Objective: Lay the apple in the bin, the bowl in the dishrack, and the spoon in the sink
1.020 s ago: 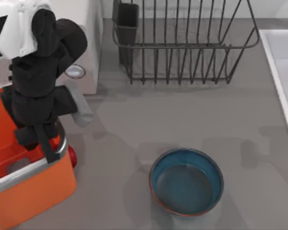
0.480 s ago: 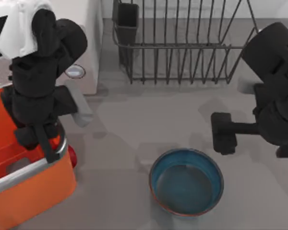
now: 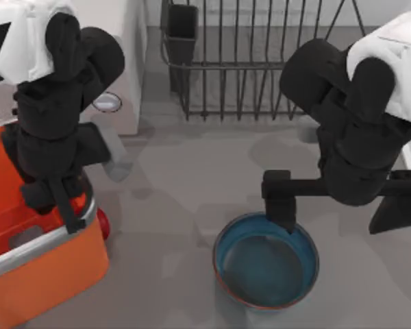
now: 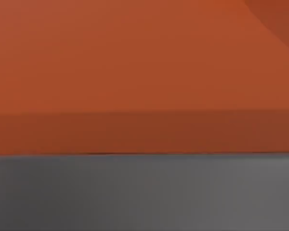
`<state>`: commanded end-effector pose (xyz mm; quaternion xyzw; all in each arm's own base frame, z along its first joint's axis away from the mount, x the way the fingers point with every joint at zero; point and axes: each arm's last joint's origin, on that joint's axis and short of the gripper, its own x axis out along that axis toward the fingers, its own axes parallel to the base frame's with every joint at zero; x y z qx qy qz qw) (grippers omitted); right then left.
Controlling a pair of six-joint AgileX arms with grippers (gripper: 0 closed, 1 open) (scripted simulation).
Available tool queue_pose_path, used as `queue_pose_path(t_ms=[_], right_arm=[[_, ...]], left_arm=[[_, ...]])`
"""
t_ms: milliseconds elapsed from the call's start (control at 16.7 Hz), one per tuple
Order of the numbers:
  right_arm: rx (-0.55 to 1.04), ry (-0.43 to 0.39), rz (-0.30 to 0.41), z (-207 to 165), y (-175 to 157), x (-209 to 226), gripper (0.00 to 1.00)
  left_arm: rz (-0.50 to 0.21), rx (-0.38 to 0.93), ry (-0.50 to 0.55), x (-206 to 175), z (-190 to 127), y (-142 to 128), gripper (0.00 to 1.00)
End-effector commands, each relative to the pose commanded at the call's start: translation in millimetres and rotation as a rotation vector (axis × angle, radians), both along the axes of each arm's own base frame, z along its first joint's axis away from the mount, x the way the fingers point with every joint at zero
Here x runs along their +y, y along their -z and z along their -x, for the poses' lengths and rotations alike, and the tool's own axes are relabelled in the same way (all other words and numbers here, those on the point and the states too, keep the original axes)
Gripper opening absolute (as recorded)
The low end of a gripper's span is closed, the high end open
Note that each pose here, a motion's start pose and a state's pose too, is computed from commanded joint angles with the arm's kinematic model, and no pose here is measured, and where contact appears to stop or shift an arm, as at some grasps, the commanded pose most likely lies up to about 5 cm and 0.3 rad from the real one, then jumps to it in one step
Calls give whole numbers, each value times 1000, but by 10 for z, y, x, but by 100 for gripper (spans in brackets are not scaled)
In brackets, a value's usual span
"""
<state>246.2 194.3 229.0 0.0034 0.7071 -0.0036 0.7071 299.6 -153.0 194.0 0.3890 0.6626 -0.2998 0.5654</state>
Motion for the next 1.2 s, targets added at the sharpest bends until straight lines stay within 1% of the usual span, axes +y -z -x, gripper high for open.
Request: queue_pose_path(t_ms=[240, 360, 720, 840, 1140, 1200], right_arm=[[-1, 3, -1, -5, 9, -14, 100], [4, 1, 3, -10, 118, -7, 100], [-10, 0, -8, -33, 799, 18, 100], [-3, 0, -2, -9, 957, 5, 100], [0, 0, 0, 0, 1000, 0, 100], [0, 0, 0, 0, 1000, 0, 92]], left_arm=[[0, 0, 0, 0, 0, 0, 100], [0, 0, 0, 0, 0, 0, 100], [0, 0, 0, 0, 0, 0, 100], [0, 0, 0, 0, 0, 0, 100], [0, 0, 0, 0, 0, 0, 100], [0, 0, 0, 0, 0, 0, 100]])
